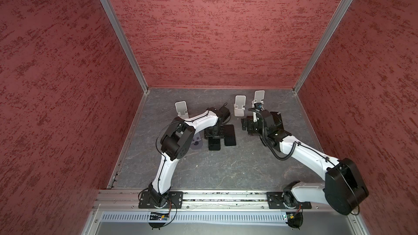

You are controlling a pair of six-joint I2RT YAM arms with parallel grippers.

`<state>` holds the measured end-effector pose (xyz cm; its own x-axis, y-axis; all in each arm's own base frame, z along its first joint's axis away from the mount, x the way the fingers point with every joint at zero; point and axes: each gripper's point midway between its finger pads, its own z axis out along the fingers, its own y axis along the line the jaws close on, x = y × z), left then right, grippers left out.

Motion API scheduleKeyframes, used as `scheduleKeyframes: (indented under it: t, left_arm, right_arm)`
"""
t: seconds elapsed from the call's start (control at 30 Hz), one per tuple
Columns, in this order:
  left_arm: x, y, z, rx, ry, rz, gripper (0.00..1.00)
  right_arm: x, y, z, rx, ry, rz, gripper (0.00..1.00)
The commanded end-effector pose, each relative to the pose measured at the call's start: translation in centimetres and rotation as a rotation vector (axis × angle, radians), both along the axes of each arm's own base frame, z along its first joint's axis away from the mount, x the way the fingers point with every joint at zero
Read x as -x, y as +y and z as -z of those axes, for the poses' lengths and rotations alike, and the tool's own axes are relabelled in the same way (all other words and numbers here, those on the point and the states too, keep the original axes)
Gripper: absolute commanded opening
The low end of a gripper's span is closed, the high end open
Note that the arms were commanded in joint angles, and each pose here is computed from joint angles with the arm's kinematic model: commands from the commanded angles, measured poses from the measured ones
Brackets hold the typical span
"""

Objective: Remove the phone from the phone stand
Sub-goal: Place the phone at the center of the table.

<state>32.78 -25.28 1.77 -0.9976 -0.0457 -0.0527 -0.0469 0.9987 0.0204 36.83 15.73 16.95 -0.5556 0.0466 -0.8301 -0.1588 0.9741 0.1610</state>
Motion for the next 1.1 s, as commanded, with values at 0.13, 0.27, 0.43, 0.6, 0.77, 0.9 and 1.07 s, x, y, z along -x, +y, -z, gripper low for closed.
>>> scheduleKeyframes:
  t: [0.13,0.27,0.43,0.6,0.77,0.9,1.07]
  left_arm:
    - [0.3,1.2,2.8,-0.077,0.043,-0.003,0.77]
    - [0.1,1.3,2.3,-0.080,0.028,-0.002,0.79]
    - [-0.2,1.1,1.7,-0.077,0.008,0.001,0.83]
    - [-0.5,1.1,1.1,-0.079,-0.009,0.005,0.86]
    - [-0.8,1.2,0.1,-0.082,-0.036,0.007,0.87]
    - [-1.2,0.9,-0.8,-0.068,-0.061,0.013,0.88]
    - [-1.8,0.5,-1.9,-0.065,-0.104,0.027,0.89]
  right_arm:
    - [0.4,-0.4,-1.1,-0.039,-0.021,0.015,0.99]
    - [0.6,-0.6,-1.3,-0.052,-0.026,0.020,0.99]
    - [0.9,-0.7,-1.8,-0.060,-0.037,0.022,0.99]
    - [1.0,-0.8,-2.2,-0.074,-0.053,0.023,0.99]
    - [1.1,-0.6,-2.2,-0.087,-0.055,0.017,0.99]
    - [1.2,-0.6,-2.3,-0.091,-0.053,0.013,0.99]
    - [1.4,-0.7,-2.2,-0.094,-0.053,0.016,0.99]
